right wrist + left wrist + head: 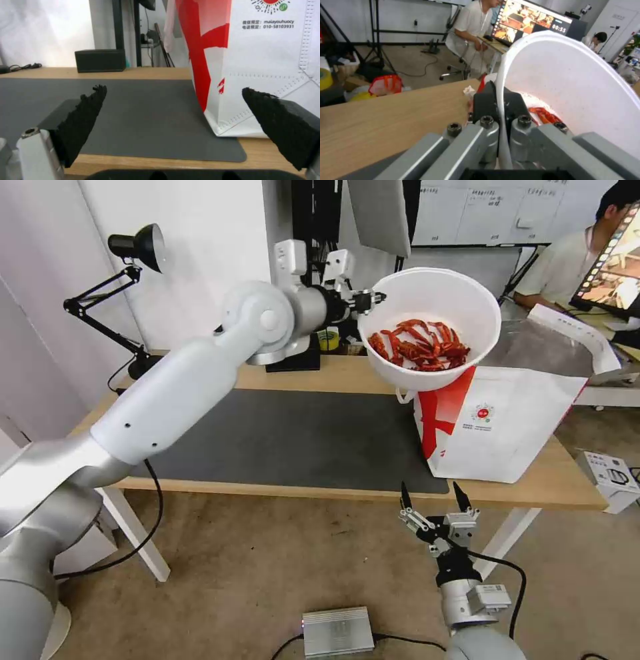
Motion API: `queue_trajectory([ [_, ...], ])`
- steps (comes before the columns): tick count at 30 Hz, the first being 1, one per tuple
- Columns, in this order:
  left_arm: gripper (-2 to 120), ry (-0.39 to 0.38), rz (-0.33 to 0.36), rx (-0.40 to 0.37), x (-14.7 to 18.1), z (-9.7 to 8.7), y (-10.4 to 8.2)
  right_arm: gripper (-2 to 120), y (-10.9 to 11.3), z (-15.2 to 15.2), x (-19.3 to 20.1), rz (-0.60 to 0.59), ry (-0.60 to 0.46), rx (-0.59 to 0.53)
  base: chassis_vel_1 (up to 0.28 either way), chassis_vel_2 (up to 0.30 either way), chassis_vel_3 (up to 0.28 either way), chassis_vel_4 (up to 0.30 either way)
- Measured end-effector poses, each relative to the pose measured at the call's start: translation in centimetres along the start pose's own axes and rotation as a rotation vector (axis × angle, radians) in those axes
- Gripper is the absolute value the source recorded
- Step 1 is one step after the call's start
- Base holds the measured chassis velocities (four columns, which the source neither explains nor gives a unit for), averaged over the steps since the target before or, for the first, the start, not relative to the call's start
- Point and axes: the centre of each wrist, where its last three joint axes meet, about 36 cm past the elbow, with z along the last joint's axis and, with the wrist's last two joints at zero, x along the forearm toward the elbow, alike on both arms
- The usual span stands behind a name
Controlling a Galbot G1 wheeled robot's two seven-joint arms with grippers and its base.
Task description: Pick up the trash from the table and place it into the takeout bag.
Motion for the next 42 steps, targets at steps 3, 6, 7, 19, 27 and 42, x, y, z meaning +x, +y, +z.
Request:
queue_trajectory([
  [3,0,0.009,0.008,0.001,-1.2,-0.2,-0.7,100,0.0,0.0,0.0,0.000,0.000,0.000,0.000,0.000,0.000,0.000],
  [6,0,0.023,0.021,0.005,-3.1,-0.4,-1.7,100,0.0,0.0,0.0,0.000,0.000,0.000,0.000,0.000,0.000,0.000],
  [7,0,0.023,0.021,0.005,-3.1,-0.4,-1.7,100,0.0,0.0,0.0,0.000,0.000,0.000,0.000,0.000,0.000,0.000],
  [19,0,0.026,0.023,0.031,-7.3,-1.4,-3.9,100,0.0,0.0,0.0,0.000,0.000,0.000,0.000,0.000,0.000,0.000],
  [27,0,0.016,0.018,0.050,-8.3,-2.0,-4.8,100,0.0,0.0,0.0,0.000,0.000,0.000,0.000,0.000,0.000,0.000],
  [42,0,-0.031,-0.035,0.077,-10.9,-1.9,-6.4,100,0.0,0.0,0.0,0.000,0.000,0.000,0.000,0.000,0.000,0.000],
])
